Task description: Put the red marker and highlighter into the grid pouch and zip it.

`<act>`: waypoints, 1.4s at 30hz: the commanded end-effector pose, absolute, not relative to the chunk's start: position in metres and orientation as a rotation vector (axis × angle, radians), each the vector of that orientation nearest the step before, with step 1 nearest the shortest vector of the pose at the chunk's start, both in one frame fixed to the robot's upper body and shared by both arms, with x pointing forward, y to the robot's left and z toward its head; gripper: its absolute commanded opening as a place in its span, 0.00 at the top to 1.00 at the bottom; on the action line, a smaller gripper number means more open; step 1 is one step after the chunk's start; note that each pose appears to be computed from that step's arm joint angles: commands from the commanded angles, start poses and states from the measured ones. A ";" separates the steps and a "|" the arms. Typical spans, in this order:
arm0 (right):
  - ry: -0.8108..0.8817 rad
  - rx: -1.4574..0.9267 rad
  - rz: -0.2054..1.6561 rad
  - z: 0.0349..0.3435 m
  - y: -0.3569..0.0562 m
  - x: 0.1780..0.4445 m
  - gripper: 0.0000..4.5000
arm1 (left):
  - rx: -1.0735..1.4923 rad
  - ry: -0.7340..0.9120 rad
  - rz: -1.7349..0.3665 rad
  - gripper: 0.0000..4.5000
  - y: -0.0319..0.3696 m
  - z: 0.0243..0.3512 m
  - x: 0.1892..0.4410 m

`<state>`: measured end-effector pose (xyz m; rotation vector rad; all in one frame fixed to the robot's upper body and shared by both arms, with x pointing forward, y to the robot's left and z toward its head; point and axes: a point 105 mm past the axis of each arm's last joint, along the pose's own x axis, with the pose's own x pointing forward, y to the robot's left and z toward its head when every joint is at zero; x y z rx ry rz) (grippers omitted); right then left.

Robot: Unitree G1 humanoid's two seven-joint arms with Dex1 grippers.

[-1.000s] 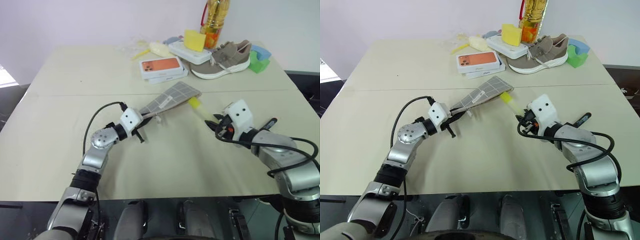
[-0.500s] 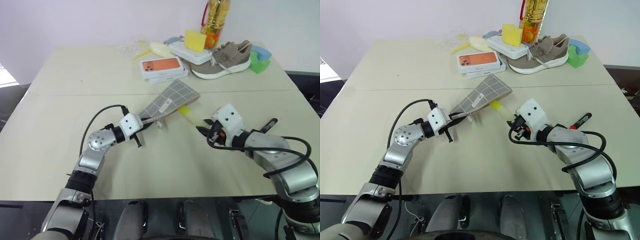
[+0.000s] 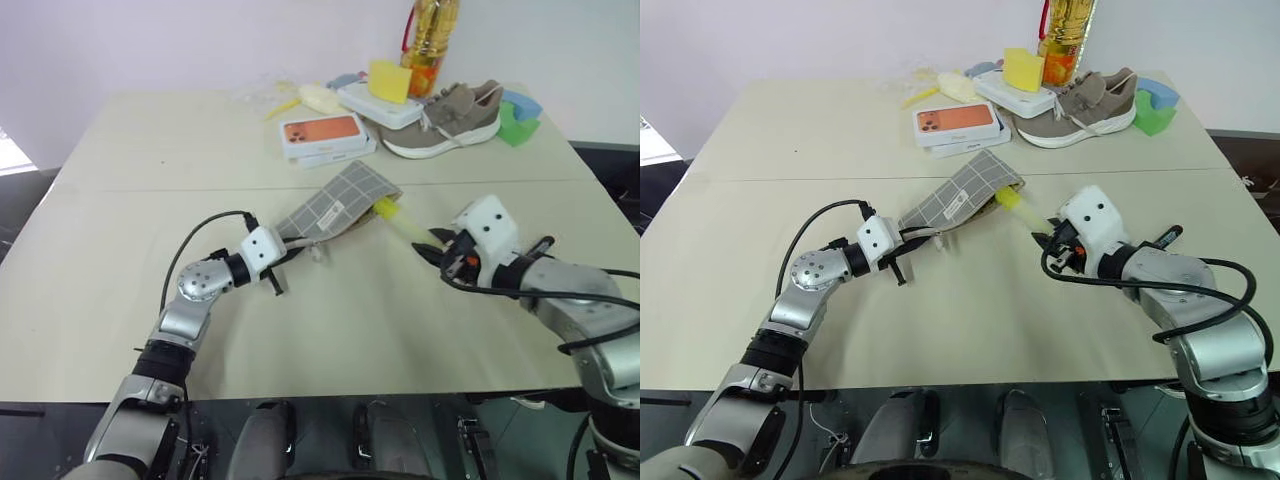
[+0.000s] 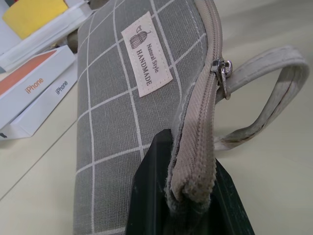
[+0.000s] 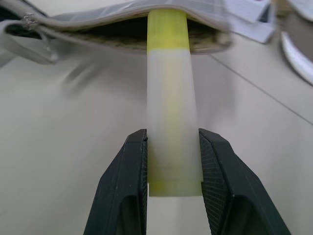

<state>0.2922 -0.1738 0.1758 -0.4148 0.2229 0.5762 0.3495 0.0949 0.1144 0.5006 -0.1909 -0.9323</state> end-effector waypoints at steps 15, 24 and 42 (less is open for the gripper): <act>0.196 -0.464 0.597 0.181 -0.166 0.287 0.80 | 0.459 -0.268 -0.935 1.00 0.091 0.135 0.351; 0.197 -0.469 0.601 0.180 -0.163 0.289 0.80 | 0.473 -0.281 -0.977 1.00 0.087 0.135 0.344; 0.221 -0.941 0.937 0.159 -0.100 0.271 0.80 | 0.656 -0.336 -1.339 1.00 0.059 0.134 0.308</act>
